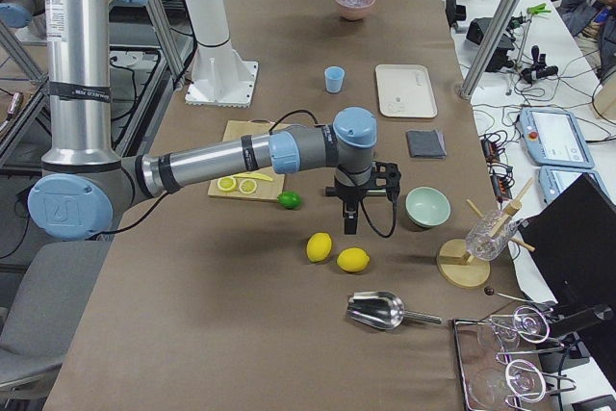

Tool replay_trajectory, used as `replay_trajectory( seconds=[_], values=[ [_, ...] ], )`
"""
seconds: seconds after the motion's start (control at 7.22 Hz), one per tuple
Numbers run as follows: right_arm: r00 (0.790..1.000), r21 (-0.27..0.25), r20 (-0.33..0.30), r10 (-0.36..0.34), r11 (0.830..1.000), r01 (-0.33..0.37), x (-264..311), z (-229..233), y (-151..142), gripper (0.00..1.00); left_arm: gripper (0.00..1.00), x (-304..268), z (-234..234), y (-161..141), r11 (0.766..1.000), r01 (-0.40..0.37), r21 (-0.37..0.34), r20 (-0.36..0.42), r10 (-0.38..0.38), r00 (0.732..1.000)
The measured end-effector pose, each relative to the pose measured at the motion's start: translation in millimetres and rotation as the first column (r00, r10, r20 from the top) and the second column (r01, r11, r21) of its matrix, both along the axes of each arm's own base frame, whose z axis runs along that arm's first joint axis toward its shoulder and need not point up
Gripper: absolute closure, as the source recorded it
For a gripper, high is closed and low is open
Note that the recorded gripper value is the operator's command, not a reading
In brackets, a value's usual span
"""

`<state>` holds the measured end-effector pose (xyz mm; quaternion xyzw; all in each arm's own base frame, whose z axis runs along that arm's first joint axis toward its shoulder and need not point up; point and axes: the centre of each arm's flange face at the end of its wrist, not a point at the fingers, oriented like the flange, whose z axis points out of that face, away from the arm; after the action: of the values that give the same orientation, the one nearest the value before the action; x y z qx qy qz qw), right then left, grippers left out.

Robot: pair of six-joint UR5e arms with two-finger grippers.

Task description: Mash ice and strawberries in cup

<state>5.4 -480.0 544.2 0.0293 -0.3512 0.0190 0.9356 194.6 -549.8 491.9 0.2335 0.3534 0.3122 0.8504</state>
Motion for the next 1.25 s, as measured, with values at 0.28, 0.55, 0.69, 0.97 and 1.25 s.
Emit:
replay_trajectory(
  seconds=[0.28,0.55,0.69,0.97,1.25],
  values=[
    [1.000,-0.006,0.010,0.000,1.000,0.000,-0.4,1.1,3.1,0.00,0.05,0.9,19.8,10.5,0.999,-0.032,0.010,0.033,0.031,0.999],
    [1.000,-0.004,0.012,0.001,1.000,-0.001,-0.3,-0.9,5.2,0.00,0.05,7.2,26.2,17.2,0.998,-0.056,0.006,0.038,0.055,0.998],
    [1.000,-0.004,0.012,0.001,1.000,-0.001,0.1,-1.3,8.1,0.00,0.06,18.0,26.7,21.8,0.997,-0.077,0.007,0.038,0.076,0.996],
    [1.000,-0.005,0.013,0.002,1.000,-0.002,1.1,-1.7,15.3,0.00,0.06,30.6,34.1,31.5,0.994,-0.109,0.005,0.049,0.109,0.993],
    [1.000,-0.006,0.012,0.002,1.000,-0.002,1.5,-1.6,18.3,0.00,0.08,32.3,46.4,35.4,0.990,-0.139,0.009,0.064,0.138,0.988]
  ],
)
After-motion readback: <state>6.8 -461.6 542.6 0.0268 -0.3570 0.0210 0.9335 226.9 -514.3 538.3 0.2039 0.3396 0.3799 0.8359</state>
